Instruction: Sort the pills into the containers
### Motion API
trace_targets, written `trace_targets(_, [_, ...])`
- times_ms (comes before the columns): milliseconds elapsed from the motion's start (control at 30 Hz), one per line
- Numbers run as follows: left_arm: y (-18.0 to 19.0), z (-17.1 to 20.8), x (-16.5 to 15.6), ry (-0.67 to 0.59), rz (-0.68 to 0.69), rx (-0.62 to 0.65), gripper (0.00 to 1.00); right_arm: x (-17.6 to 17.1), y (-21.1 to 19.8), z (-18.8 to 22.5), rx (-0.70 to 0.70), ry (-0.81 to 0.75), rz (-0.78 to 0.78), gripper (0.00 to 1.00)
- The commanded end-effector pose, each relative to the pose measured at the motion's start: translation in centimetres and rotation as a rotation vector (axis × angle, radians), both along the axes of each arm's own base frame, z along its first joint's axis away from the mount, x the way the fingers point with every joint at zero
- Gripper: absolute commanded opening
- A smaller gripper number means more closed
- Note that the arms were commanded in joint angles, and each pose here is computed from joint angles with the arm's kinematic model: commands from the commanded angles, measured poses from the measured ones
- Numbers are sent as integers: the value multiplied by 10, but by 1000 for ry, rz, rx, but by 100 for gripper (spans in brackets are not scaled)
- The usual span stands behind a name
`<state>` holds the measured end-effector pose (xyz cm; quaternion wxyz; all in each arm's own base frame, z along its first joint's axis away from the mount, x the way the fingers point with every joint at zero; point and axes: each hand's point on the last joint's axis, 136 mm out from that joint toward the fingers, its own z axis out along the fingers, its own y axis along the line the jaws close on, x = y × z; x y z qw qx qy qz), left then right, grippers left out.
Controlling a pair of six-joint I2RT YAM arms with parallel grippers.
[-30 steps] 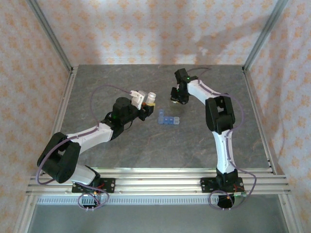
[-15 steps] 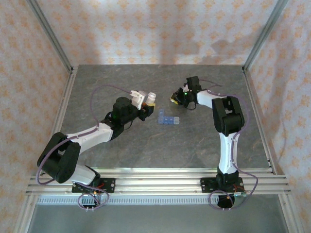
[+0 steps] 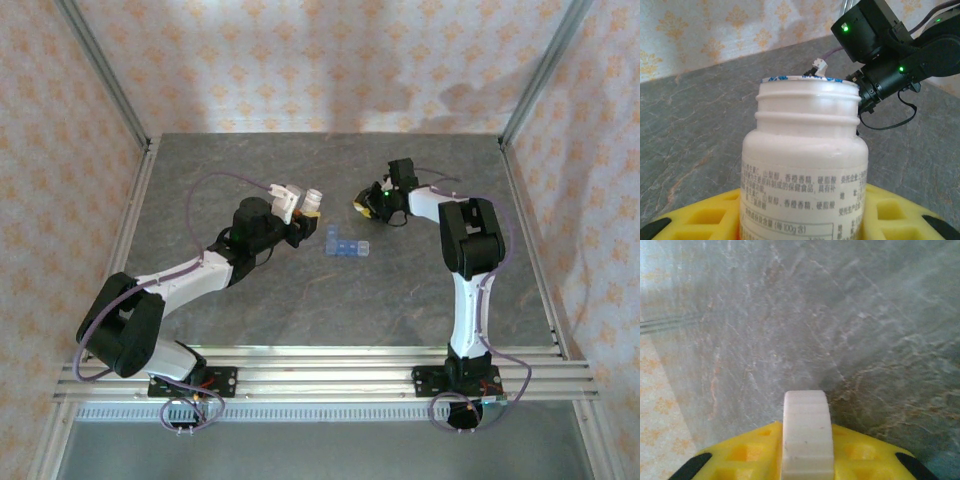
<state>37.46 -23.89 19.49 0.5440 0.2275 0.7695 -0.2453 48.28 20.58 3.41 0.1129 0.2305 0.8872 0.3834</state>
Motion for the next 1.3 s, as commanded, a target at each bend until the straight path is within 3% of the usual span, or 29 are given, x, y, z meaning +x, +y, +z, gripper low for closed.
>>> trace_targets(0, [-8, 25, -2, -51, -28, -15, 0, -12, -11, -16, -43, 54, -25, 29])
trace_targets(367, [-10, 30, -6, -67, -32, -15, 0, -23, -24, -6, -81, 64, -26, 60])
trace_targets(500, [-9, 31, -6, -73, -32, -19, 0, -34, -30, 3, -118, 68, -5, 67])
trace_targets(900, [-7, 26, -9, -73, -25, -30, 0, -67, -40, 65, -177, -64, 80, 67])
trace_targets(1267, [2, 11, -24, -31, -19, -12, 0, -74, -13, 60, -206, -117, 205, 66])
